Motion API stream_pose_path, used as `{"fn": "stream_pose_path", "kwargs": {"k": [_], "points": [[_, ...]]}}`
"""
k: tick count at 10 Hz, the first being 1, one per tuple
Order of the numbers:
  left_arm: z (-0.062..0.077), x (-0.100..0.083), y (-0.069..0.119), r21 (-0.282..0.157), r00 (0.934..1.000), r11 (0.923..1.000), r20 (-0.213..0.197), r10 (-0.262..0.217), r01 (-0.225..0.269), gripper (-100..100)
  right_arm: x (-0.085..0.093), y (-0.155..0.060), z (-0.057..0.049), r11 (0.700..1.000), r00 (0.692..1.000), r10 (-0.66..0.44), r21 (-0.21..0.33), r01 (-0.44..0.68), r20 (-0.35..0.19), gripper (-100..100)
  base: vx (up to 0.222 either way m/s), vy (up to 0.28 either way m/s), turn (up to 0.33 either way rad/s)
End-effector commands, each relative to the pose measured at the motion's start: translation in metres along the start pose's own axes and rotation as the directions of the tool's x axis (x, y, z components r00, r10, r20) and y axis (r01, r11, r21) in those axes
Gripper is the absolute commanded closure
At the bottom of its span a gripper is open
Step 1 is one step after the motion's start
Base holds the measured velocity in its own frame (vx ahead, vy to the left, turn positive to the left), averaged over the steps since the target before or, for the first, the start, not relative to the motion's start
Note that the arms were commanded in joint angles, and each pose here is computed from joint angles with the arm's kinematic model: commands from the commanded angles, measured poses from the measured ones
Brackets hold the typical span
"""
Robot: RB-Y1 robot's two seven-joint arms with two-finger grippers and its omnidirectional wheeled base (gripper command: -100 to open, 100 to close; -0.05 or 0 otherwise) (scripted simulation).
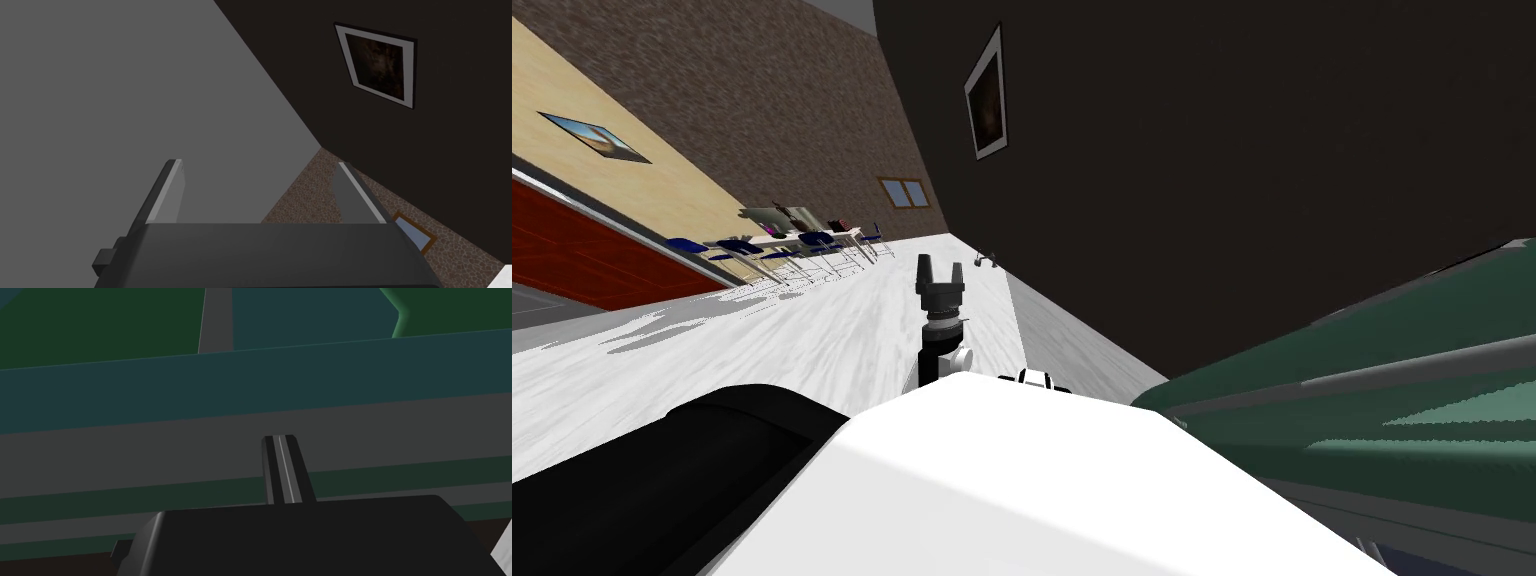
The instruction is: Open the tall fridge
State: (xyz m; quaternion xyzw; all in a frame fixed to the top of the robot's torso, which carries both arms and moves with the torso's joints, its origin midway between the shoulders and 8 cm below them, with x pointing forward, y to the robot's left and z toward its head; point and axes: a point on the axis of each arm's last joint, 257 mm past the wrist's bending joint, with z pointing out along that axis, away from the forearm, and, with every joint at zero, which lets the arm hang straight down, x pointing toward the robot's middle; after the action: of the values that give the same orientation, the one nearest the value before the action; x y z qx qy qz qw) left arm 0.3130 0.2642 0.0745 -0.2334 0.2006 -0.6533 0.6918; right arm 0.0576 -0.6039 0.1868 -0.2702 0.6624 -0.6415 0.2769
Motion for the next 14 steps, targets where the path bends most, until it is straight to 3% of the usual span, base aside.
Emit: {"fn": "stream_pose_path", "kwargs": {"k": [1, 5, 7, 8, 9, 14], "points": [[0.0, 0.0, 0.0, 0.0, 1.0, 1.0, 0.0, 0.0, 0.0, 0, 0.017, -0.005, -0.008, 1.0, 0.999, 0.0, 0.009, 0.0, -0.044, 100, 0.274, 0.081, -0.047], [0.0, 0.0, 0.0, 0.0, 1.0, 1.0, 0.0, 0.0, 0.0, 0, 0.046, -0.01, -0.025, 1.0, 0.992, -0.001, 0.016, 0.003, -0.127, 100, 0.274, 0.133, -0.055], [0.0, 0.0, 0.0, 0.0, 1.0, 1.0, 0.0, 0.0, 0.0, 0, 0.055, -0.011, -0.03, 1.0, 0.988, -0.001, 0.019, 0.004, -0.155, 100, 0.276, 0.131, -0.039], [0.0, 0.0, 0.0, 0.0, 1.0, 1.0, 0.0, 0.0, 0.0, 0, 0.05, -0.009, -0.028, 1.0, 0.99, 0.0, 0.017, 0.003, -0.141, 100, 0.132, 0.081, -0.019], [0.0, 0.0, 0.0, 0.0, 1.0, 1.0, 0.0, 0.0, 0.0, 0, 0.06, -0.013, -0.034, 1.0, 0.986, -0.001, 0.021, 0.005, -0.169, -100, 0.156, 0.029, -0.026], [0.0, 0.0, 0.0, 0.0, 1.0, 1.0, 0.0, 0.0, 0.0, 0, 0.085, -0.023, -0.05, 0.999, 0.971, -0.001, 0.034, 0.009, -0.239, -100, 0.226, 0.025, -0.024]]}}
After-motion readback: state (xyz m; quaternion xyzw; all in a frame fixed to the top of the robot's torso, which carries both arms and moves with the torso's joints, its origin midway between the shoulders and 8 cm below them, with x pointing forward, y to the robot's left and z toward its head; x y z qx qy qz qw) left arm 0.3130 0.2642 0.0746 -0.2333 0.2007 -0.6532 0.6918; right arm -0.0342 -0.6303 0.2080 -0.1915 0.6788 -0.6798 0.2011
